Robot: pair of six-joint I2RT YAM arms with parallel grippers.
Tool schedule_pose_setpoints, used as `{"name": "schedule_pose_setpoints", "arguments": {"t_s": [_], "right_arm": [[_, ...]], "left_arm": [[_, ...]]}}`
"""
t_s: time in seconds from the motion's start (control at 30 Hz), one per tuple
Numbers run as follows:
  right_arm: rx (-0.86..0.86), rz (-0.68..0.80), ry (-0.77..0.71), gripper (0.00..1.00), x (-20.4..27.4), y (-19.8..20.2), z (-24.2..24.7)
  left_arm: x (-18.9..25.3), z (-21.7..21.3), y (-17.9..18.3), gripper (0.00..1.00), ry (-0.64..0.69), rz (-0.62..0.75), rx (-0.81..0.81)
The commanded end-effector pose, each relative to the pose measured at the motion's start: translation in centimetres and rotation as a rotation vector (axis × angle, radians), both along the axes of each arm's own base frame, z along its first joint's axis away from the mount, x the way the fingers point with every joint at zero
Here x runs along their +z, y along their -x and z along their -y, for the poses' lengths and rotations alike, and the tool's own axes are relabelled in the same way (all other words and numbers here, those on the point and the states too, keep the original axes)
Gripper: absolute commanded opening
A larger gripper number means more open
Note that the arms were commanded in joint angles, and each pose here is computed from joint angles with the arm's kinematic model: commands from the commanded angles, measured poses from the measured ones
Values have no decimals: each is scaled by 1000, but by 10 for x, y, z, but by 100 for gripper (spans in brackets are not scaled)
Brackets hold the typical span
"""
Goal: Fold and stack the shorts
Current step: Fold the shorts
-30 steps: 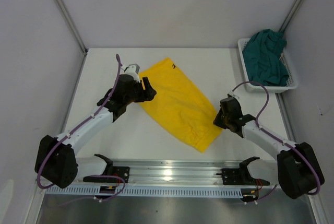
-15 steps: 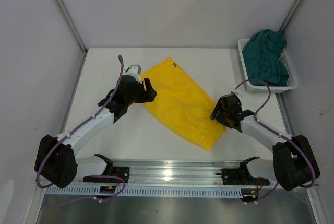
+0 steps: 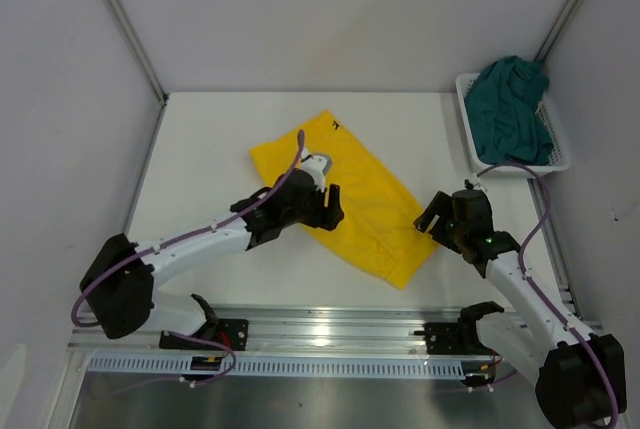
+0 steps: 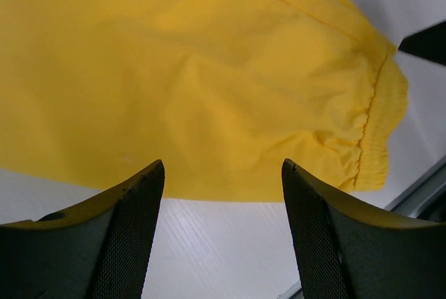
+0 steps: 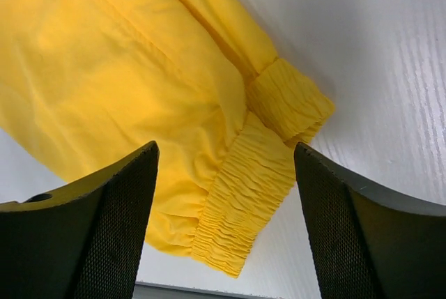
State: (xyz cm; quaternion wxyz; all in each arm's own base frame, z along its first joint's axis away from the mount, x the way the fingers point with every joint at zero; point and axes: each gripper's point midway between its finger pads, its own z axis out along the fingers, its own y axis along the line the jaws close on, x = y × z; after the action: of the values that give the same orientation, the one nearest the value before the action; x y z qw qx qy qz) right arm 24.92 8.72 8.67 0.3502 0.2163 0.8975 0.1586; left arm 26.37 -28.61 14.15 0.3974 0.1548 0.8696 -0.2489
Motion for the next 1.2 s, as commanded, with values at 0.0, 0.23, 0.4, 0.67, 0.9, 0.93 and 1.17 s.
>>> {"name": "schedule_pose_setpoints", "arguments": {"t_s": [0.0, 0.23, 0.4, 0.67, 0.9, 0.93, 1.17], "right_arm": [[49, -63, -41, 80, -17, 13, 0], [43, -53, -183, 84, -35, 18, 5], [24, -5, -192, 84, -30, 13, 11], [-2, -16, -199, 84, -36, 6, 13], [-76, 2, -176, 84, -30, -6, 32], [-79, 7, -173, 84, -29, -7, 34], [-80, 45, -164, 86, -22, -21, 41]], "left_arm": [[0, 30, 0, 70, -29, 17, -35], [-19, 74, 18, 70, -76, -36, -112], [-20, 93, 19, 70, -93, -39, -123], [-13, 117, 15, 70, -109, -29, -139], [-31, 134, 24, 70, -132, -53, -178], [-32, 135, 24, 70, -136, -53, -181], [-49, 145, 29, 70, -193, -66, -197]]}}
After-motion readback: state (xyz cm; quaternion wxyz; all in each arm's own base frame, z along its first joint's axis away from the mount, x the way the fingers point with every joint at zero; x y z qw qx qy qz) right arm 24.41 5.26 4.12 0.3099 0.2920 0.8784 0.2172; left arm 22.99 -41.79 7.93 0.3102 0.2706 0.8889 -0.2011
